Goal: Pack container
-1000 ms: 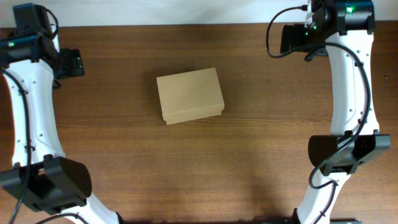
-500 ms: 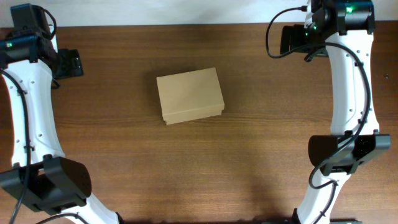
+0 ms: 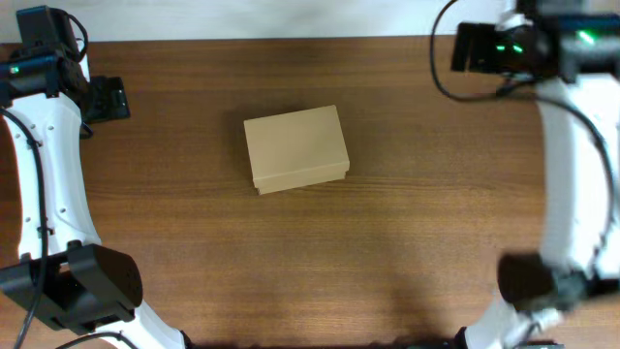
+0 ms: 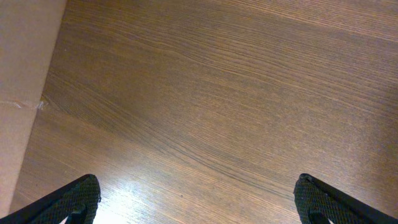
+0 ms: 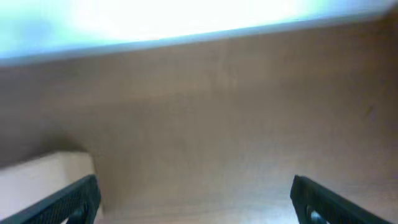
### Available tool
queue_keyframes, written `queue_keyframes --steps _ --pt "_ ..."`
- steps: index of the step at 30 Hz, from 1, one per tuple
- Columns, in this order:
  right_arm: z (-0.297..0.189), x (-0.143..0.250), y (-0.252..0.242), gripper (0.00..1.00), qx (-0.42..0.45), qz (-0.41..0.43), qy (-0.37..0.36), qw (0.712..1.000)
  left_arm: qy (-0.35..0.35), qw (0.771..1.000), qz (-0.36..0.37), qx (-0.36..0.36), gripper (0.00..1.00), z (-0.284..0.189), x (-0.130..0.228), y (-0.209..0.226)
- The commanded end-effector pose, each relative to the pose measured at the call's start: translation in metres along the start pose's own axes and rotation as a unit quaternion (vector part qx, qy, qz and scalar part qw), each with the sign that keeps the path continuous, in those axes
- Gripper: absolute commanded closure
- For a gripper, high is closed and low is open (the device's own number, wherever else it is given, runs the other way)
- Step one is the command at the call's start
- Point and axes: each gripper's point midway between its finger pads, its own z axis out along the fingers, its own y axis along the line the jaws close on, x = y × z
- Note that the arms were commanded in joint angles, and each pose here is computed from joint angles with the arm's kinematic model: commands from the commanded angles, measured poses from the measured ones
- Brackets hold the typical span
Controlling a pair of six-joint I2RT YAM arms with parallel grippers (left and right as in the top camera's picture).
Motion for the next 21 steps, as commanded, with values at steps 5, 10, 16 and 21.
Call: queue_keyframes --steps 5,10,16,21 --pt "-0.127 0.007 -0.014 0.01 -0.025 0.021 -0.201 0.979 -0.014 1.000 -0.002 -0.003 0.00 -0.008 -0.006 0.004" --pt "-0.148 0.074 -0.026 0.01 -0.031 0.029 -0.265 0.963 -0.014 1.000 -0.002 -0.003 0.00 -0.008 -0.006 0.004" --pt "-0.117 0.178 -0.036 0.01 -0.035 0.034 -0.307 0.950 -0.014 1.000 -0.002 -0.003 0.00 -0.008 -0.006 0.004" --pt "-0.082 0.219 -0.038 0.01 -0.040 0.038 -0.347 0.936 -0.014 1.000 -0.002 -0.003 0.01 -0.008 -0.006 0.004"
